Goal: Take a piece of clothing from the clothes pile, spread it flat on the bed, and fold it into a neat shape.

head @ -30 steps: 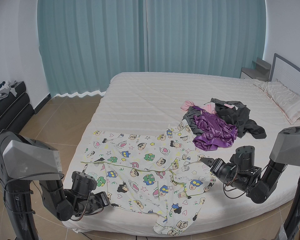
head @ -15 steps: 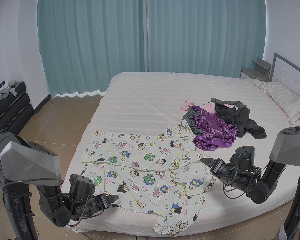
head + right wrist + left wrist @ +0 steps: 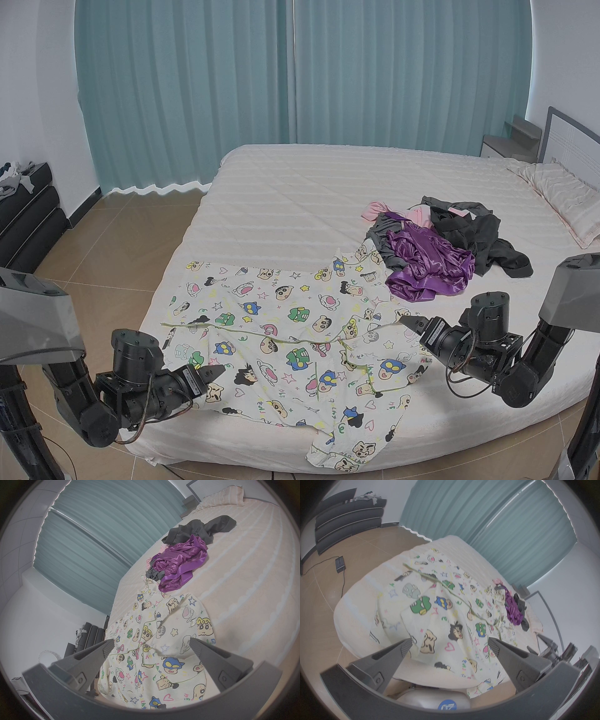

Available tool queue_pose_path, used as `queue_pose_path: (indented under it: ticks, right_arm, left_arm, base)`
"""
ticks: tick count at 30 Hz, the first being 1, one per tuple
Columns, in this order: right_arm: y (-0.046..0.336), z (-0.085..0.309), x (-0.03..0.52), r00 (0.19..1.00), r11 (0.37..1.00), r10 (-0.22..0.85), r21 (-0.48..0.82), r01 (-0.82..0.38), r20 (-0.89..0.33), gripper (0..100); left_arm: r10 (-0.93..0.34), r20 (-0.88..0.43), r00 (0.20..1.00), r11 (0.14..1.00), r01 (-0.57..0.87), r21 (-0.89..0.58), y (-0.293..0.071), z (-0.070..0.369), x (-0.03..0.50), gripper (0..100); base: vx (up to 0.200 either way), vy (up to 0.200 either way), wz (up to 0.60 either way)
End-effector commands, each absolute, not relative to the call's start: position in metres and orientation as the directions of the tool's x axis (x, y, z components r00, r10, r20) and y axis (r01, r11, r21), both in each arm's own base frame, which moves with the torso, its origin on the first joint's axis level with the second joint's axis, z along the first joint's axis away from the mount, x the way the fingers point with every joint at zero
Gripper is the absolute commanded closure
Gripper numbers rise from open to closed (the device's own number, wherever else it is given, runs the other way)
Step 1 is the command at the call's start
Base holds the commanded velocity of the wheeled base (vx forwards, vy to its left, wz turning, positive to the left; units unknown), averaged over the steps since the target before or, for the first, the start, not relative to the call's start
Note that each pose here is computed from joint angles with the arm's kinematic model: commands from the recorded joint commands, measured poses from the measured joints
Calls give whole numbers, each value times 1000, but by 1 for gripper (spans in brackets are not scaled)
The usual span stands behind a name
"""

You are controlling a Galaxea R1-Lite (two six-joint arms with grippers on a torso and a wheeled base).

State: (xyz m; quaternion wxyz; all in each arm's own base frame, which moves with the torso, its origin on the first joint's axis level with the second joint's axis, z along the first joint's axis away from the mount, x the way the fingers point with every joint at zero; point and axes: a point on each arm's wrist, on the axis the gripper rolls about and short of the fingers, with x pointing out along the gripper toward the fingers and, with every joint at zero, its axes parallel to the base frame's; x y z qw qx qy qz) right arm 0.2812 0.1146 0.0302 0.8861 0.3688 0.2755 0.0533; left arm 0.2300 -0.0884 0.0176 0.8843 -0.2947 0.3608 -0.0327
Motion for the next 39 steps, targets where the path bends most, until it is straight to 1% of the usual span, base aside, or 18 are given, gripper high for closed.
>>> queue_pose_path:
  ticks: [1,4,5,6,7,11,14,17,23,28,31,36,39]
  right_arm:
    - [115,30,281,843,722,298,683,108,-448,0]
    - [115,30,281,842,723,298,683,109,-449,0]
    - [115,30,281,842,723,298,683,109,-449,0]
    - [115,30,281,842,722,299,683,108,-449,0]
    - [115,30,281,842,723,299,683,108,-449,0]
    - [115,30,281,842,723,299,683,108,-449,0]
    - [115,30,281,842,722,299,683,108,-449,0]
    - [115,30,282,842,723,298,683,109,-449,0]
    - [115,30,282,842,723,298,683,109,-449,0]
    - [115,31,281,843,722,299,684,106,-446,0]
    - [115,31,281,843,722,299,684,106,-446,0]
    - [115,31,281,843,723,299,683,105,-446,0]
    - [115,31,281,843,723,299,683,105,-446,0]
  left_arm:
    - [-250,-549,797,786,-164,-596,-73,36,241,0]
    - [-238,-546,803,772,-185,-608,-65,37,247,0]
    - [-201,-572,795,764,-238,-600,-55,35,257,0]
    - [-196,-575,794,760,-247,-600,-54,36,260,0]
    - [-179,-603,778,743,-295,-601,-49,33,268,0]
    - [-167,-648,743,673,-394,-625,-50,21,288,0]
    - [-156,-677,719,674,-423,-605,-51,7,291,0]
    - [-155,-680,716,676,-425,-602,-51,5,292,0]
    - [-154,-721,676,696,-443,-564,-58,-10,289,0]
    - [-132,-734,667,708,-455,-540,-64,-17,289,0]
    - [-132,-733,668,708,-454,-541,-64,-17,289,0]
    - [-133,-707,695,696,-443,-565,-64,-14,294,0]
    - [-136,-697,704,676,-448,-584,-64,-13,295,0]
  base:
    - [0,0,0]
    - [0,0,0]
    - [0,0,0]
    - [0,0,0]
    - [0,0,0]
    - [0,0,0]
    - [0,0,0]
    - [0,0,0]
    - [0,0,0]
    - [0,0,0]
    - [0,0,0]
    - [0,0,0]
    - [0,0,0]
